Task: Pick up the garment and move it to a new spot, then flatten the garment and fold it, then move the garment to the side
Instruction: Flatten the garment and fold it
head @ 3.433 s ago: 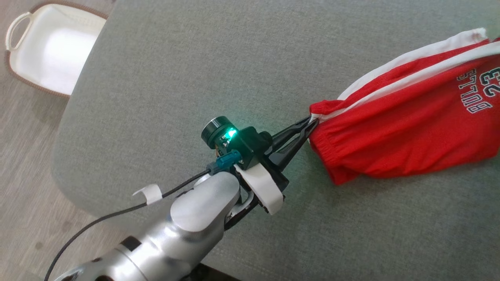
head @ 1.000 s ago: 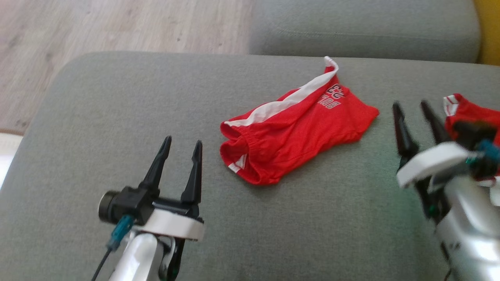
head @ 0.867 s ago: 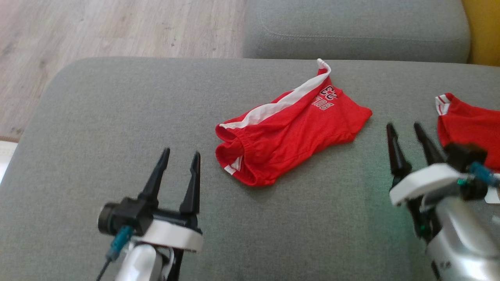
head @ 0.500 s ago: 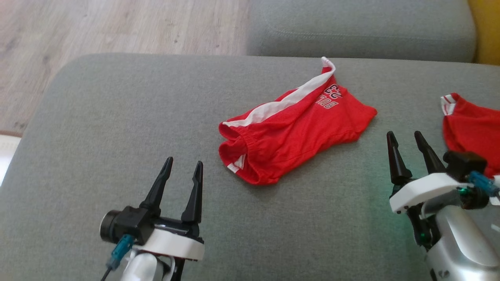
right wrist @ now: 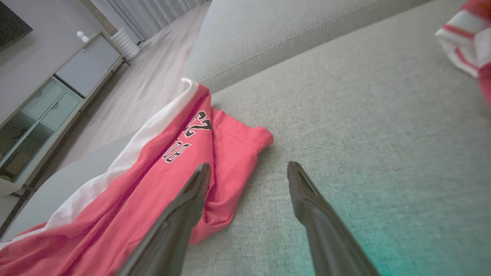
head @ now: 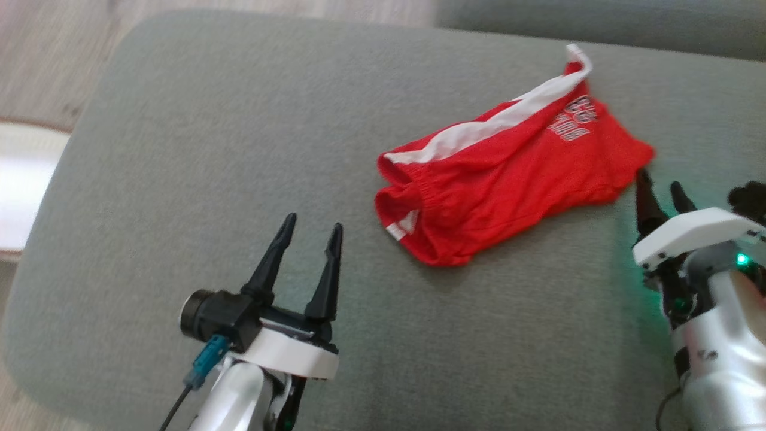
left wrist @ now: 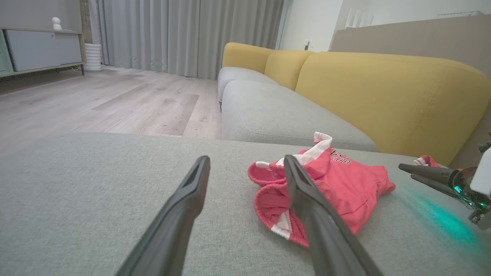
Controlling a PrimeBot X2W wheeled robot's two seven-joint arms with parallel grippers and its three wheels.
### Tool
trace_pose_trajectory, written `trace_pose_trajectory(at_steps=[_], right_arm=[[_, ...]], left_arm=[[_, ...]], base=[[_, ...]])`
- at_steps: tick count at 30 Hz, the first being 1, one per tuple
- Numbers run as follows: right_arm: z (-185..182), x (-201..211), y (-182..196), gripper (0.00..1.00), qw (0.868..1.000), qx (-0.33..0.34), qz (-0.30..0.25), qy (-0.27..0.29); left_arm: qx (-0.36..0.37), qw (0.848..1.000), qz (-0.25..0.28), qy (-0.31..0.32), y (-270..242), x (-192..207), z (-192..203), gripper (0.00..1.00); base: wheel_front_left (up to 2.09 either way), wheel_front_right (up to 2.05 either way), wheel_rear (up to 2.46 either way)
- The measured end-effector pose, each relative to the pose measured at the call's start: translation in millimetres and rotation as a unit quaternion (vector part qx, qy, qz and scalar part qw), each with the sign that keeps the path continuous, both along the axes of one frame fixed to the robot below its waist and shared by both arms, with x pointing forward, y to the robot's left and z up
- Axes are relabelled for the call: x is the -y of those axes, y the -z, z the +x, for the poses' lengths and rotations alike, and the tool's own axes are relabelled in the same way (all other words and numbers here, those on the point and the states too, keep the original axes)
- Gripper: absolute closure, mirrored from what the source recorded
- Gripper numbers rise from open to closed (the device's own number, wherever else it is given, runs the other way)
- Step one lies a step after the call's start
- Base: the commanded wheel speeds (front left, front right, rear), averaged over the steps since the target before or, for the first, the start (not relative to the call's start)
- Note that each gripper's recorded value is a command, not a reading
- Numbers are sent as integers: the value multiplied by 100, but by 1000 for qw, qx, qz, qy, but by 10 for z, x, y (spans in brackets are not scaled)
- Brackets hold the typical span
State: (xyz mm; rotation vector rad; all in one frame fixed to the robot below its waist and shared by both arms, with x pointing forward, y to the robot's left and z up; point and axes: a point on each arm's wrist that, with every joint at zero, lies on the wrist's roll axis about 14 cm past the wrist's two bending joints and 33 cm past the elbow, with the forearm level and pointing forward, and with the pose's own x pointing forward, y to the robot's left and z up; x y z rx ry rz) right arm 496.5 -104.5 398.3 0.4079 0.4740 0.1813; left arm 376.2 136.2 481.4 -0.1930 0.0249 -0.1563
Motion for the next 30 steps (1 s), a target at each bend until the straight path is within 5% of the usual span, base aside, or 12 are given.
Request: trace_pose_trajectory(at_steps=[16, 30], right_arm=[[462, -369, 284, 0, 994, -84, 76, 2], [358, -648, 321, 0, 989, -114, 44, -81]], left_arm=[[-39, 999, 23, -8, 240, -74, 57, 0], [-50, 998, 28, -5, 301, -44, 6, 0]], base=[[0, 0, 0], [0, 0, 0]])
